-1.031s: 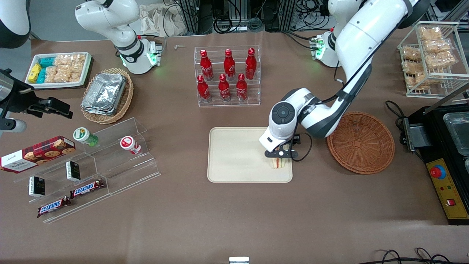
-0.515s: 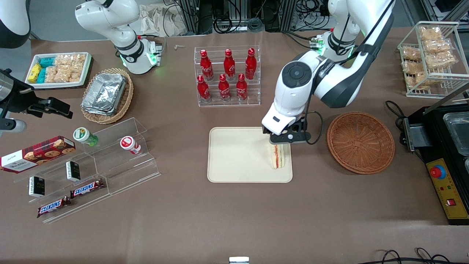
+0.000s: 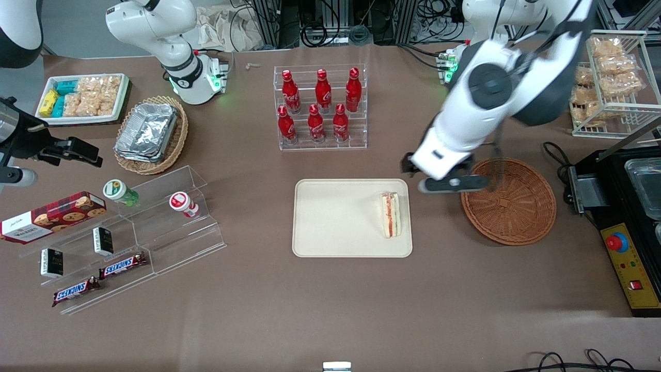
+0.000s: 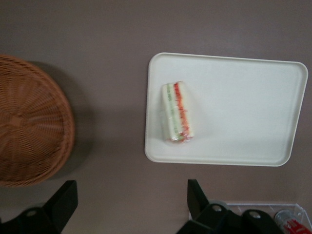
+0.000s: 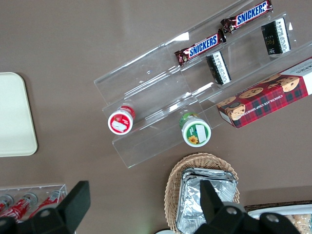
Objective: Place sandwich from basket to tray
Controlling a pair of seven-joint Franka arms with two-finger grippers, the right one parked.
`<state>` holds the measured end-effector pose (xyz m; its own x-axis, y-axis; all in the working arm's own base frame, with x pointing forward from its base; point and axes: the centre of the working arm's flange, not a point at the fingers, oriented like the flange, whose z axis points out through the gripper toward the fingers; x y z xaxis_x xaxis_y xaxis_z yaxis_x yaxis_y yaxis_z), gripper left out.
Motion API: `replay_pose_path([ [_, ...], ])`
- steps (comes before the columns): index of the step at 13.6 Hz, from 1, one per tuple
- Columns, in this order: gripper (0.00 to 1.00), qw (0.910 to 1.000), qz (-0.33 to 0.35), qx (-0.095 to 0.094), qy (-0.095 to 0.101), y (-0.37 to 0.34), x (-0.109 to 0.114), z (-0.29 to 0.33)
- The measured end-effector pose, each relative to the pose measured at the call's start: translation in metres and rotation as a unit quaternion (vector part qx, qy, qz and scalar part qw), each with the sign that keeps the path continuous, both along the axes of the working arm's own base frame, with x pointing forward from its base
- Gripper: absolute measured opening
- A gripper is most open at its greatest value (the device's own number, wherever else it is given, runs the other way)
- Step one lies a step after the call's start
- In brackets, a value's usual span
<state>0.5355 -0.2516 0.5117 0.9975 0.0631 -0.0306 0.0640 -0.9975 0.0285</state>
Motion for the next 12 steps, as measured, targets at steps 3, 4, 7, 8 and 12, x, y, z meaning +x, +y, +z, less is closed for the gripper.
replay_pose_path([
  [3, 1.00, 1.0000, 0.008, 0.003, -0.001, 0.067, 0.006, 0.031],
  [4, 1.00, 1.0000, 0.006, -0.001, 0.002, 0.085, 0.008, 0.036],
  [7, 1.00, 0.9999, -0.008, -0.008, -0.011, 0.101, 0.013, 0.062],
  [8, 1.00, 0.9997, -0.017, -0.009, -0.013, 0.100, 0.012, 0.070],
  [12, 1.00, 0.9972, -0.074, -0.006, 0.000, 0.133, 0.006, 0.089],
])
